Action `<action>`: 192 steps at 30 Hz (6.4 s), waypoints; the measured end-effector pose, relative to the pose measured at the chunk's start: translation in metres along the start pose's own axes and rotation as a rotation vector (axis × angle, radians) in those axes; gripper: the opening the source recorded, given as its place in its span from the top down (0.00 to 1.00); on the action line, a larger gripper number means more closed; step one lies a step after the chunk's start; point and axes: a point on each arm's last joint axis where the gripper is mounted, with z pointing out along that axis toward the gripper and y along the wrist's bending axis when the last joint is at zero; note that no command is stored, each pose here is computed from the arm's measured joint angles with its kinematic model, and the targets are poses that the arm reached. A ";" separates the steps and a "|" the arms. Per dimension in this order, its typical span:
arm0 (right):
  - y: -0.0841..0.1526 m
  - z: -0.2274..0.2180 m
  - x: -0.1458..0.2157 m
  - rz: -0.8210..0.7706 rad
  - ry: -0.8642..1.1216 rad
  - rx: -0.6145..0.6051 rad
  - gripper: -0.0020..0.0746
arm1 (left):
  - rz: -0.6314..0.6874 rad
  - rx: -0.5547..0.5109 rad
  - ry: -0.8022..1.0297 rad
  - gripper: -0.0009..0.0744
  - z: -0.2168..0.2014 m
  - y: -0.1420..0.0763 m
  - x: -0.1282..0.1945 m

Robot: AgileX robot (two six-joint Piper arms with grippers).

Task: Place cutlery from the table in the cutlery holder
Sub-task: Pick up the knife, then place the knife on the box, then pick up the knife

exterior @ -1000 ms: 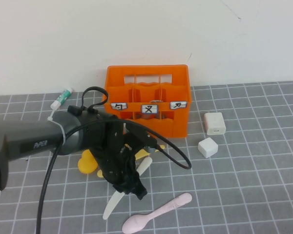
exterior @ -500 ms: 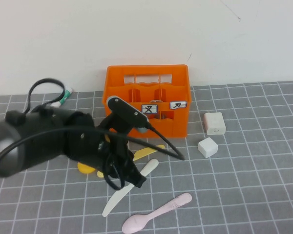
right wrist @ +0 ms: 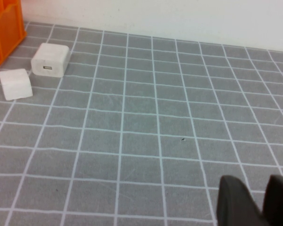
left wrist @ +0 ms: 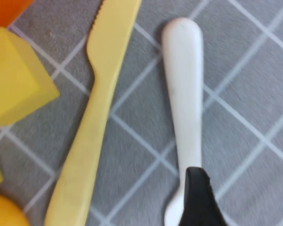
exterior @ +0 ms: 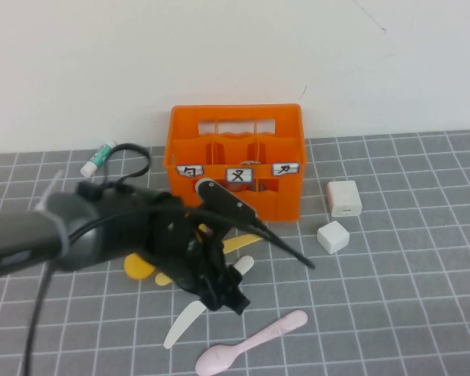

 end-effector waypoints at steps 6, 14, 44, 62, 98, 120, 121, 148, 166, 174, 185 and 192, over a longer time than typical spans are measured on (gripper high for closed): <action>0.000 0.000 0.000 0.000 0.000 0.000 0.78 | -0.007 0.020 0.105 0.55 0.028 0.004 -0.013; 0.000 0.000 0.000 0.000 0.000 0.000 0.78 | 0.008 0.012 0.167 0.62 0.048 0.009 -0.018; 0.000 0.000 0.000 0.000 0.000 0.000 0.78 | 0.009 0.022 0.034 0.87 -0.032 0.000 -0.028; 0.000 0.000 0.000 0.000 0.000 0.000 0.78 | -0.117 -0.187 -0.703 0.87 -0.107 0.015 -0.032; 0.000 0.000 0.000 0.000 0.000 0.000 0.78 | -0.160 -0.109 -1.437 0.87 -0.061 0.029 -0.109; 0.000 0.000 0.000 0.000 0.000 0.000 0.78 | -0.209 -0.076 -1.247 0.60 0.024 0.032 -0.105; 0.000 0.000 0.000 0.000 0.000 0.000 0.78 | -0.219 -0.073 -1.221 0.55 0.024 0.032 -0.104; 0.000 0.000 0.000 0.000 0.000 0.000 0.78 | -0.166 -0.336 -0.045 0.82 -0.099 0.032 -0.027; 0.000 0.000 0.000 0.000 0.000 0.000 0.78 | 0.248 0.156 0.433 0.82 -0.043 0.004 0.008; 0.000 0.000 0.000 0.000 0.000 0.000 0.78 | 0.194 0.002 0.197 0.82 -0.039 0.043 -0.007; 0.000 0.000 0.000 0.000 0.000 0.000 0.78 | 0.129 -0.052 0.136 0.40 0.004 0.067 -0.006; 0.000 0.000 0.000 0.000 0.000 0.000 0.78 | 0.104 -0.064 0.130 0.39 0.034 0.071 -0.002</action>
